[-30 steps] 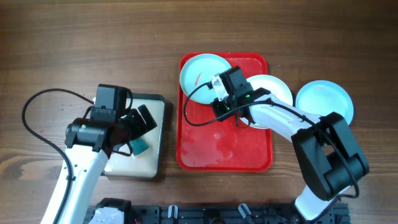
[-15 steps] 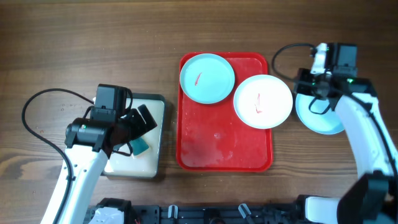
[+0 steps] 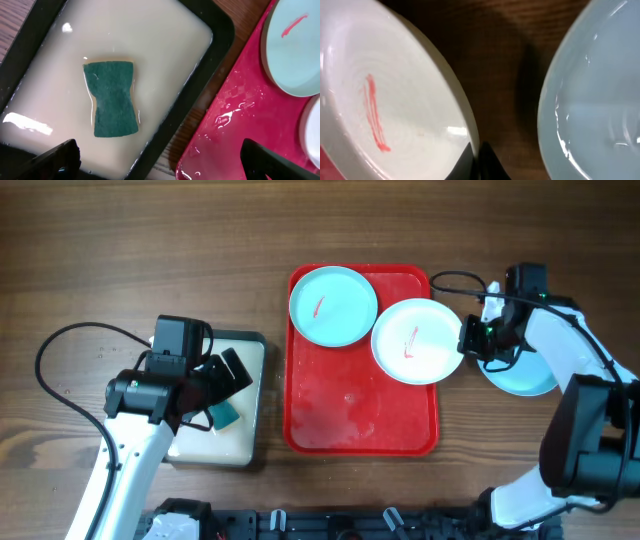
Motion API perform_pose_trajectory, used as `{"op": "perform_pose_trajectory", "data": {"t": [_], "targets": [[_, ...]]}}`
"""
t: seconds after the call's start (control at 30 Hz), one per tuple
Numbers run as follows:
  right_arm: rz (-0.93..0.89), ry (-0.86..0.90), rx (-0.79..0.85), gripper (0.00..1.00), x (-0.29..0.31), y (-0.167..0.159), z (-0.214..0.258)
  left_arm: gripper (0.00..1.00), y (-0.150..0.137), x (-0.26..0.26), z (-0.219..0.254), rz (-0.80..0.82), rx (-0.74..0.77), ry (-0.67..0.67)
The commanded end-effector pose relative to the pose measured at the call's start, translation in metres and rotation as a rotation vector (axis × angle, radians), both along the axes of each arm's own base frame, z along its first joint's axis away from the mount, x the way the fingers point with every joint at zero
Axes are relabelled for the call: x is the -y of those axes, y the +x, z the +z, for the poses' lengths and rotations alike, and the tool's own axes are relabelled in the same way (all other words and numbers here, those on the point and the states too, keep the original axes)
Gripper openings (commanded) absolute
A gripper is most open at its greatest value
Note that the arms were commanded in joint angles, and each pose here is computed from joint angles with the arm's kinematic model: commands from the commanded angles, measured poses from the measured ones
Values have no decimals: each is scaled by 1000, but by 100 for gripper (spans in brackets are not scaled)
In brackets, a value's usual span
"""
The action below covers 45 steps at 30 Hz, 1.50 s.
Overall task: Clean dirty plates on tray and stack at the side
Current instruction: 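Grip the white plate rim with the right gripper and drag it to center, then grasp the sponge with the left gripper while right gripper holds white plate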
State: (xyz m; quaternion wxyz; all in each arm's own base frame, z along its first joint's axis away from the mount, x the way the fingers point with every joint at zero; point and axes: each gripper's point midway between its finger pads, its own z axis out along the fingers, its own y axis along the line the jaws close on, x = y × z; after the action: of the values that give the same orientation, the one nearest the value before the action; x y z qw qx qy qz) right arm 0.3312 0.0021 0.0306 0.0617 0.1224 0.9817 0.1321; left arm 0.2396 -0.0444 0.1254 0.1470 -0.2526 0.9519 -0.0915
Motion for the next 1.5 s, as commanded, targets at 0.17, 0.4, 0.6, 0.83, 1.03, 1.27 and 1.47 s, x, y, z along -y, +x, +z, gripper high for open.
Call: {"op": "perform_pose_trajectory", "data": {"t": [0.17, 0.4, 0.6, 0.83, 1.03, 1.27, 1.47], "targets": [[226, 30, 6, 4, -87, -60, 54, 100, 4, 0, 5, -1, 18, -5], [222, -76, 80, 4, -113, -77, -18, 100, 5, 0, 6, -1, 20, -5], [307, -4, 208, 32, -135, -45, 23, 100, 21, 5, 13, 2, 93, -30], [321, 0, 306, 35, -132, -46, 94, 70, -16, -29, -49, 180, -156, 128], [320, -5, 272, 36, -130, -53, 90, 49, -33, -13, -128, 207, -389, 66], [320, -6, 268, 36, -130, -54, 89, 8, -10, -2, -120, 108, -373, 33], [320, -7, 261, 36, -129, -55, 88, 66, 14, -24, -95, 30, -302, 182]]}}
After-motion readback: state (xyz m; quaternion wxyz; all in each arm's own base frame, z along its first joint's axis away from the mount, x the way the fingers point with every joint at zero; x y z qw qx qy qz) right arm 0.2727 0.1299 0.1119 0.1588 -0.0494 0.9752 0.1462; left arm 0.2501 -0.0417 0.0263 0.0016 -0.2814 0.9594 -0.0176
